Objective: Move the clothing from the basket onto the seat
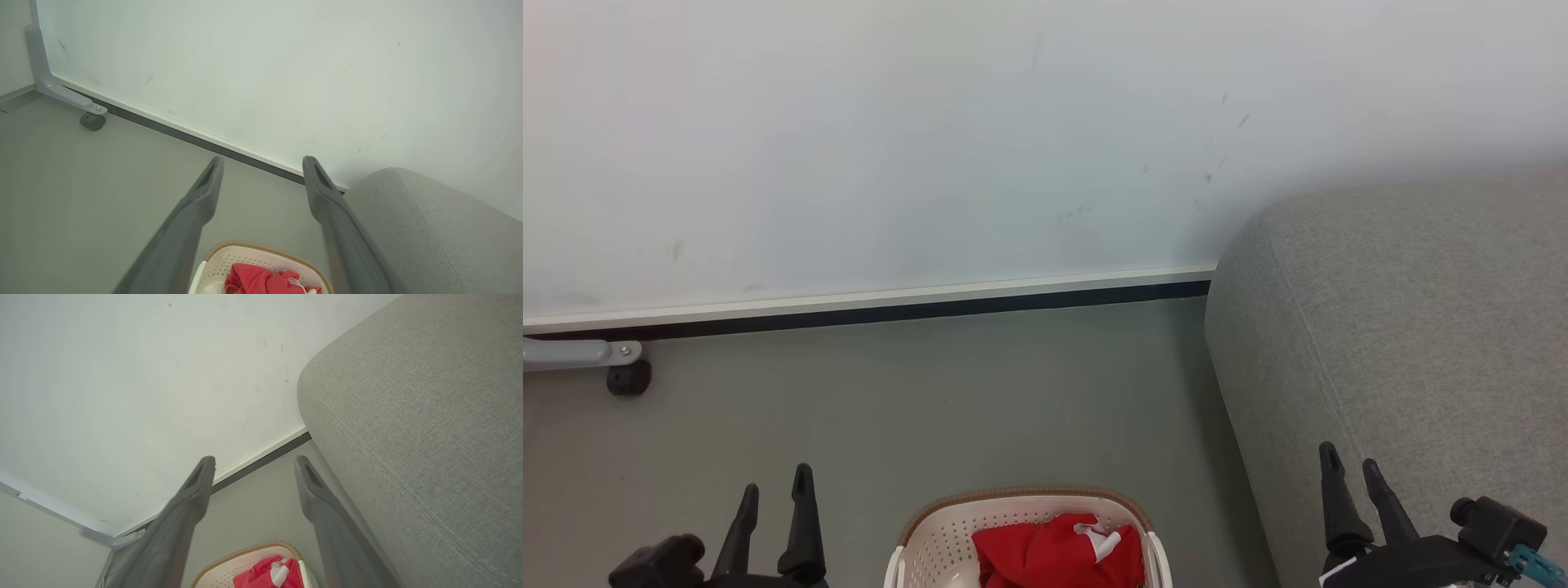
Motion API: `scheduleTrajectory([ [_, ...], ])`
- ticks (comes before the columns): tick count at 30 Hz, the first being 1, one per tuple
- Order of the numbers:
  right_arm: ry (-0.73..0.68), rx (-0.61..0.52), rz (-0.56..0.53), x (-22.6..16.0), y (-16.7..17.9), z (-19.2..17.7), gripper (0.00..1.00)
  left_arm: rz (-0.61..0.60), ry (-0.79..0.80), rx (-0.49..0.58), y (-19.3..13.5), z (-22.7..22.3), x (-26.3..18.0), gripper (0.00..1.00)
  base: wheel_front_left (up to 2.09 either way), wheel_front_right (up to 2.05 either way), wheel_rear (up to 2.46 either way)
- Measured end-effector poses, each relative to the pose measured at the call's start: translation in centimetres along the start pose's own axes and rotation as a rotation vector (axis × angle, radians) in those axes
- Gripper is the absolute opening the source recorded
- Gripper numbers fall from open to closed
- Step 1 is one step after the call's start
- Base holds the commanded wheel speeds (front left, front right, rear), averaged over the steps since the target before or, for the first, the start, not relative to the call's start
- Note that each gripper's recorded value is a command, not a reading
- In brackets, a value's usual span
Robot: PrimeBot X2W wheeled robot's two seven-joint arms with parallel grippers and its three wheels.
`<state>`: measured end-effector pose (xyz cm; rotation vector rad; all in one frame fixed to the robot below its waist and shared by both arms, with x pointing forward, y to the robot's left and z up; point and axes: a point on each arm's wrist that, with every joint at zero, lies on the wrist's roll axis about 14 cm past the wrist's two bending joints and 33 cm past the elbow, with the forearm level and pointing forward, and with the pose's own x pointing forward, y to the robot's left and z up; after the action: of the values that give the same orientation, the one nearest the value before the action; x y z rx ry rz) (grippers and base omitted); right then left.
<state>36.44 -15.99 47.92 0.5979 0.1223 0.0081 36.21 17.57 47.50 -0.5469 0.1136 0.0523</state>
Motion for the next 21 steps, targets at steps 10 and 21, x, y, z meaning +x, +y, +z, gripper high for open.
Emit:
scheduleTrajectory([
  [10, -0.028, -0.136, 0.033, -0.1, 1.0, 0.2, 1.0, 0.003, -0.038, 0.129, 0.0, 0.5, -0.2, 1.0, 0.0, 0.0, 0.0],
  [21, -0.066, -0.316, 0.083, -0.4, 2.3, 0.3, 1.0, -0.009, -0.089, 0.301, -0.5, 1.0, -0.5, 1.0, 0.0, 0.0, 0.0],
])
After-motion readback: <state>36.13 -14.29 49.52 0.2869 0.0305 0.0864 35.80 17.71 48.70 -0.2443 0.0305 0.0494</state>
